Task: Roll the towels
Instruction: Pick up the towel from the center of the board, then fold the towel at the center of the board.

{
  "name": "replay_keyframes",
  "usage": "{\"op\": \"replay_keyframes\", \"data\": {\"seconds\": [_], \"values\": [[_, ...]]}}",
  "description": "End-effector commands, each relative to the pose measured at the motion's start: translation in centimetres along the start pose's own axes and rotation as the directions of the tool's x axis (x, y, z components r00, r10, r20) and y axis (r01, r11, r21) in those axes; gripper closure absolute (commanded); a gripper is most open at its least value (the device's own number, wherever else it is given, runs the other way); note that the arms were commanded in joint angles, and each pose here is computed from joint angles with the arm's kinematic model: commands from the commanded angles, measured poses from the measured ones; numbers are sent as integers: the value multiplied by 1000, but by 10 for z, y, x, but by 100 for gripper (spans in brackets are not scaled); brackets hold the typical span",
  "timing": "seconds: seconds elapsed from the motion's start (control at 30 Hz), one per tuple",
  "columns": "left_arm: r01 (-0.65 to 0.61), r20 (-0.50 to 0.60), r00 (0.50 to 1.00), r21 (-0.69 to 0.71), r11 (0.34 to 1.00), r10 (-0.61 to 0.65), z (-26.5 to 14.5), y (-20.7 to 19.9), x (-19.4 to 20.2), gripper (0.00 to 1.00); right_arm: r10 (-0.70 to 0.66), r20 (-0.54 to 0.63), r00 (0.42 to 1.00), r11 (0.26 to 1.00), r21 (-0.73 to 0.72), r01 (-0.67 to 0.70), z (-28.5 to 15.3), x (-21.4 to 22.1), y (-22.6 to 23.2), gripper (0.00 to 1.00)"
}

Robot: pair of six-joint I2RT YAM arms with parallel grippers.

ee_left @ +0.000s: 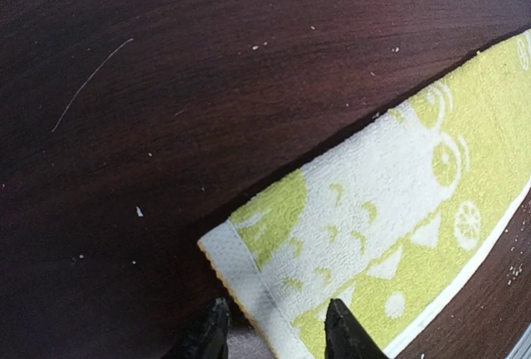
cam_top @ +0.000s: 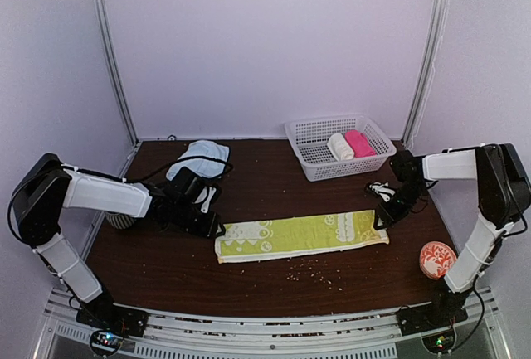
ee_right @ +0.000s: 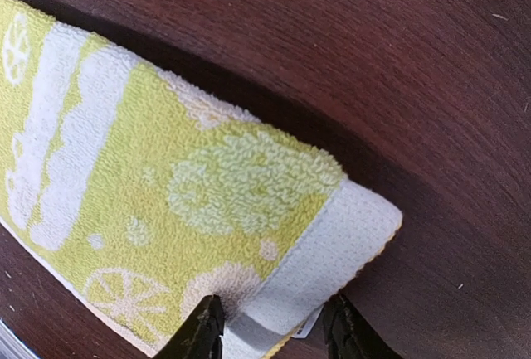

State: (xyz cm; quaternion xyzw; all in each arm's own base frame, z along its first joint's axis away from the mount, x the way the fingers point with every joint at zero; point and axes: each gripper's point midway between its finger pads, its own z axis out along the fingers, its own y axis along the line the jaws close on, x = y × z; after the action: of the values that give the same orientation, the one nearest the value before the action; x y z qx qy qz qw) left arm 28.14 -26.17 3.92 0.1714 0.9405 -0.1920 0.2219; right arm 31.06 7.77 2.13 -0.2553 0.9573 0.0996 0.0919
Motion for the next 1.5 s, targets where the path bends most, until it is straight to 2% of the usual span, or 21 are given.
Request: {"op": "replay_keyframes", "data": {"seconds": [0.0,0.37,0.5,0.67,0.83,0.97,1.13,1.27,1.47], "values": [[-20,30,999,6,1000,20,-1,-2,-5,60,32,-15,999,999,13,-32,6,4,-3,59],[-21,38,999,-14,1000,21,-4,2,-5,60,65,-62,996,990,133,-56,24,18,-27,76],[-27,36,999,-23,999,27,-4,3,-4,60,91,-54,994,985,151,-82,22,16,-40,88],[-30,42,999,-25,999,31,-5,4,-5,60,129,-1,992,975,180,-127,-2,5,-67,99],[-32,37,999,-27,999,33,-5,5,-3,60,123,75,990,975,176,-134,-38,-16,-69,100],[-39,30,999,-24,999,40,-2,4,-2,60,108,129,986,989,86,-120,-65,-37,-52,100],[-52,28,998,-4,999,52,-1,-1,-5,60,105,151,983,990,-108,-90,-85,-50,-15,100],[-57,23,998,-11,998,58,0,-1,-7,60,140,136,981,976,-184,-114,-86,-55,-1,100],[-54,4,999,3,999,54,4,-3,-5,60,113,131,985,945,-320,-65,-87,-60,31,100]]}}
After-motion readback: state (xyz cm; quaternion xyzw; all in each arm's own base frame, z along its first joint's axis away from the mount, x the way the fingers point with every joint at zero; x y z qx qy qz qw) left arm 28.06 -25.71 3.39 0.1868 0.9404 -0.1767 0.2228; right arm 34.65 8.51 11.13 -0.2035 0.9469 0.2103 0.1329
